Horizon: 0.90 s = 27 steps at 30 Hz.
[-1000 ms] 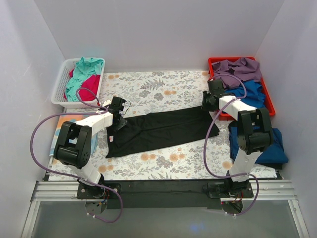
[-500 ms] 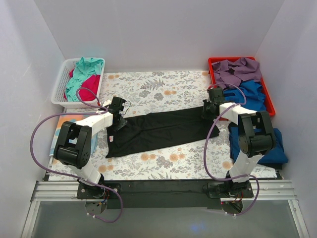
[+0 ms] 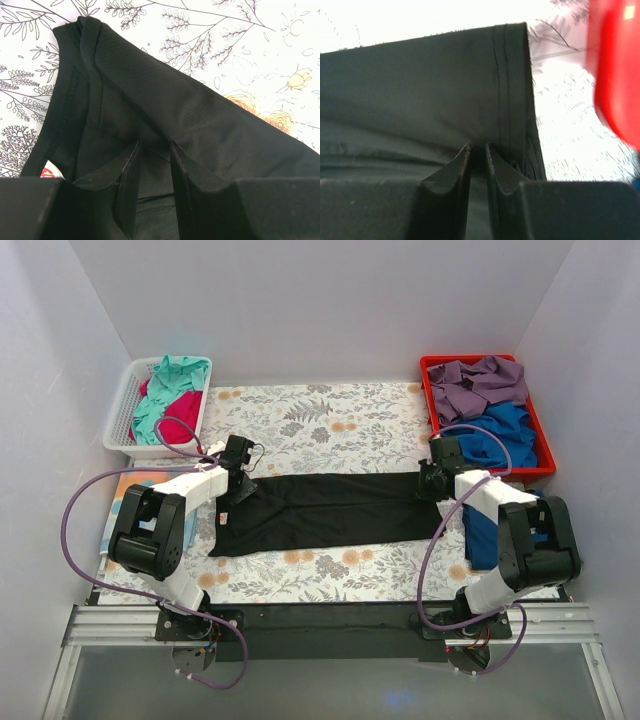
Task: Fold and stack the t-shirts
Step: Fold the other side of the tshirt into a rectangle
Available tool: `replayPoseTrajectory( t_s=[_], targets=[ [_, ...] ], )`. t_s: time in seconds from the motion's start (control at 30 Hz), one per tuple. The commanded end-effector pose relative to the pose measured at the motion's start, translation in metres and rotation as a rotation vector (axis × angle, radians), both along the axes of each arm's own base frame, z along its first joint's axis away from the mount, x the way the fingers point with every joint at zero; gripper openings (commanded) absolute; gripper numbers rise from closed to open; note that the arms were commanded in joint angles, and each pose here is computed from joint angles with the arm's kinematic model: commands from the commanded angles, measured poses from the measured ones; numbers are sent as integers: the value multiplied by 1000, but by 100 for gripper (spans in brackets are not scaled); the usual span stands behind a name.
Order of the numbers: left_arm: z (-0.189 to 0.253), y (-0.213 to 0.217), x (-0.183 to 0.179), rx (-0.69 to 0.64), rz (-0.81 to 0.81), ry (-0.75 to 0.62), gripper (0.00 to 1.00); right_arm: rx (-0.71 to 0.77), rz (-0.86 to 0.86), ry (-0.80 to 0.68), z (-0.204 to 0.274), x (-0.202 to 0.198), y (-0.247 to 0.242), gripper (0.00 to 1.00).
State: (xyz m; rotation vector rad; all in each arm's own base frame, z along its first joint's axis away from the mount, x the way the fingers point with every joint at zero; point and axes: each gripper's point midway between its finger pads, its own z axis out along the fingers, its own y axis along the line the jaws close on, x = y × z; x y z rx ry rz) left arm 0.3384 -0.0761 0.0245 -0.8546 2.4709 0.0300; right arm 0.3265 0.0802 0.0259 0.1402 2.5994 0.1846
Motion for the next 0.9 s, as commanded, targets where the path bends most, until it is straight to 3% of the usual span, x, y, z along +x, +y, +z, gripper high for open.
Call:
replayPoseTrajectory(
  t_s=[0.0, 0.5, 0.87],
  targets=[
    [-14, 12, -16, 52, 8, 56, 28, -16, -17, -34, 19, -7, -7, 23],
    [-2, 7, -20, 21, -28, 38, 28, -21, -25, 51, -15, -63, -17, 20],
    [47, -36, -34, -81, -255, -71, 31, 25, -27, -32, 11, -56, -10, 18]
  ],
)
